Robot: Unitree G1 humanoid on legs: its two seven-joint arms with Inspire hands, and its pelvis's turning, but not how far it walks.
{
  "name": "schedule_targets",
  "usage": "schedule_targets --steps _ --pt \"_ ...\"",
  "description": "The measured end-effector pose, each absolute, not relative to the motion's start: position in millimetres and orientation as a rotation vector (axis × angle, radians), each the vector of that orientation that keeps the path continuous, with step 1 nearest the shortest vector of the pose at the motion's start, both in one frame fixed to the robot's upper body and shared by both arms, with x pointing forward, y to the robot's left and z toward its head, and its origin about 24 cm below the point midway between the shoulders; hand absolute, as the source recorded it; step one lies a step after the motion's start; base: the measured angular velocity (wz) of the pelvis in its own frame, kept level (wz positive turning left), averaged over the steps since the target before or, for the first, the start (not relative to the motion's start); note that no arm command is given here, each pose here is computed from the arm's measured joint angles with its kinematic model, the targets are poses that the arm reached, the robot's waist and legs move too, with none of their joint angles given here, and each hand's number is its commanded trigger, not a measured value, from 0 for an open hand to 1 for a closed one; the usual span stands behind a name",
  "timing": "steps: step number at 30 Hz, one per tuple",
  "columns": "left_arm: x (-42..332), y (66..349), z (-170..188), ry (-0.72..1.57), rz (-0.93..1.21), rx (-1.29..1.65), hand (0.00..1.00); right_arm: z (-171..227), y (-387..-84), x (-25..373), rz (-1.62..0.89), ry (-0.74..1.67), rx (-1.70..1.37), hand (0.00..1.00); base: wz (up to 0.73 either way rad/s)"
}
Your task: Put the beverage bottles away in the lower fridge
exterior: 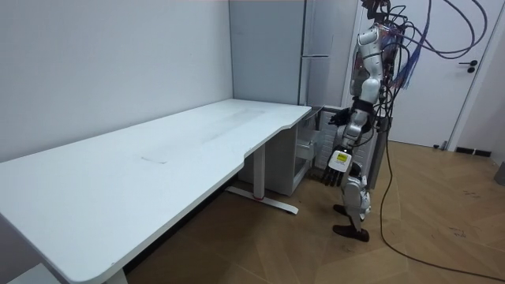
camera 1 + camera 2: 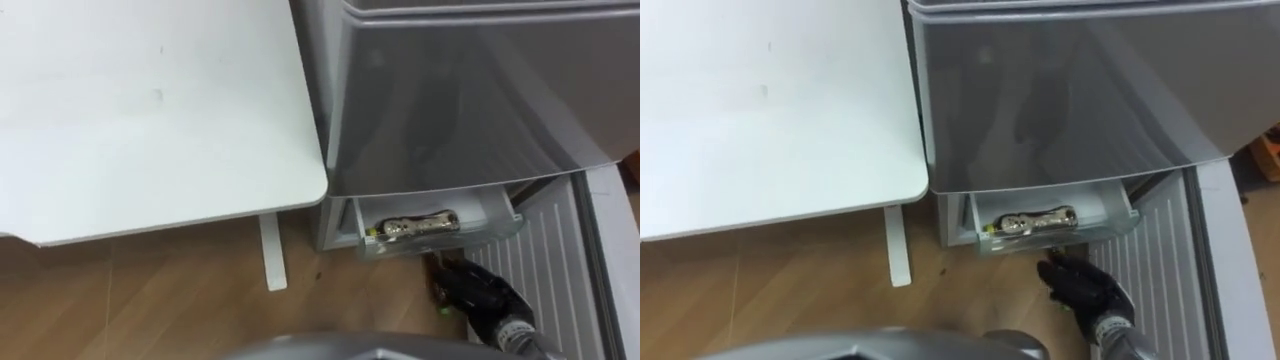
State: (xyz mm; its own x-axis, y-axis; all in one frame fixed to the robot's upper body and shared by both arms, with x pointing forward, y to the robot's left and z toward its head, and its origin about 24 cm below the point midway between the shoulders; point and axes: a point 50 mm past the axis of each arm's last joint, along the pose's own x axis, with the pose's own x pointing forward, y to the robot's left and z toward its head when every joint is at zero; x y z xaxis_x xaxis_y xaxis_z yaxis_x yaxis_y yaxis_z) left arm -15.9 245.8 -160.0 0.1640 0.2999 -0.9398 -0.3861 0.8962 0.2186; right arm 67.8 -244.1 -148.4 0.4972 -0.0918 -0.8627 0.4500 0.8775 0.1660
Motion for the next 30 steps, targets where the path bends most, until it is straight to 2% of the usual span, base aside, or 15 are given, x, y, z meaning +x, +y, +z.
schedule_targets --steps 9,30 --pt "1 244 -162 1.327 0.375 0.019 0.0 -164 -239 39 -0.273 1.229 0.2 0.0 0.11" --pt "5 244 -163 1.358 0.215 0.236 0.0 -167 -234 46 -0.183 1.274 0.113 0.0 0.07"
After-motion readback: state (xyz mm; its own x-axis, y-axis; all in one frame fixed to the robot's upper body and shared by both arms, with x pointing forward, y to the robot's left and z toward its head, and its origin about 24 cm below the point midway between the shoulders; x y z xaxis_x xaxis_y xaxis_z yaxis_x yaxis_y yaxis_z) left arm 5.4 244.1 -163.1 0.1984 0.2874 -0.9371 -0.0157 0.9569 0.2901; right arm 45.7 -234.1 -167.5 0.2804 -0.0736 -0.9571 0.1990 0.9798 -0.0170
